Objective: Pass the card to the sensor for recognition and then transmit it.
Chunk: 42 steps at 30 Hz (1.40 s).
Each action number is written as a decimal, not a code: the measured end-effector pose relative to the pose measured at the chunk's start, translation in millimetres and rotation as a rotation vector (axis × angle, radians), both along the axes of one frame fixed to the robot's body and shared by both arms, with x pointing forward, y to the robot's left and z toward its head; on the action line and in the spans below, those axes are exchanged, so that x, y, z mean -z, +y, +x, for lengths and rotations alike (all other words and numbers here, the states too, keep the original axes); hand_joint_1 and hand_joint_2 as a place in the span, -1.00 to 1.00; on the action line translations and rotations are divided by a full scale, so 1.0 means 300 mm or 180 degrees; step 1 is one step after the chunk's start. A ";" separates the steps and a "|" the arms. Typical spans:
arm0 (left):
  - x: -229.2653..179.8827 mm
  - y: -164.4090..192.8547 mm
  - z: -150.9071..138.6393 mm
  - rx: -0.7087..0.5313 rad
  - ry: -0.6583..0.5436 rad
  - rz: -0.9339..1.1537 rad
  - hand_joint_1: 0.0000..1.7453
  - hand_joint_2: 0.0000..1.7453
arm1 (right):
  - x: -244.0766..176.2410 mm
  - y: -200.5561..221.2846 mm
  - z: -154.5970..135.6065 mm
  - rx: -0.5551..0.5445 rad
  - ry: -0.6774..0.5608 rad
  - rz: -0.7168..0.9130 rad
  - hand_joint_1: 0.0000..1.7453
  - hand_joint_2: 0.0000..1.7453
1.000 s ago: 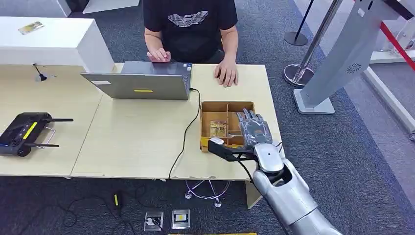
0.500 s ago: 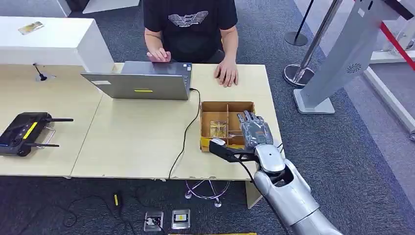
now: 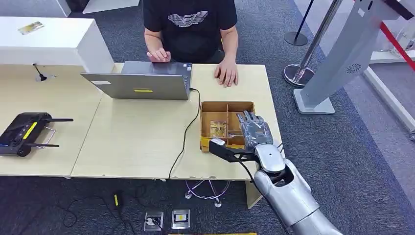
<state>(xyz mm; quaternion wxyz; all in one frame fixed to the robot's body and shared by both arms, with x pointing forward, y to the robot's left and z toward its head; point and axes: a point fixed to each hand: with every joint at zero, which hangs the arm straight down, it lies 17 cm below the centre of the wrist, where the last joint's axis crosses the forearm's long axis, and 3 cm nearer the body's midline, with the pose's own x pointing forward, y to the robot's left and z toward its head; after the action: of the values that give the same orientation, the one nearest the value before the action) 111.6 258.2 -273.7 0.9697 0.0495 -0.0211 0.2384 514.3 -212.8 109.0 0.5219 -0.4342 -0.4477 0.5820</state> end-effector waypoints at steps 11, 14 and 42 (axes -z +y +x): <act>0.000 -0.002 -0.003 -0.0013 0.0012 0.0006 -1.00 -1.00 | 0.007 -0.006 -0.005 -0.0008 0.0040 -0.0067 -1.00 1.00; 0.000 -0.002 -0.003 -0.0014 0.0014 0.0006 -1.00 -1.00 | 0.005 -0.006 -0.003 -0.0007 0.0025 -0.0067 -1.00 1.00; 0.000 -0.008 0.002 0.0044 -0.0015 -0.0033 -1.00 -1.00 | 0.023 -0.026 -0.015 0.0032 -0.0012 -0.0026 0.82 1.00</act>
<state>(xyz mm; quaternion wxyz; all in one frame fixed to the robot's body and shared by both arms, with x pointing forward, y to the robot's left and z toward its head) 112.1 255.7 -273.6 0.9715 0.0438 -0.0225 0.2320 509.7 -220.5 102.2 0.5222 -0.4397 -0.4441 0.5803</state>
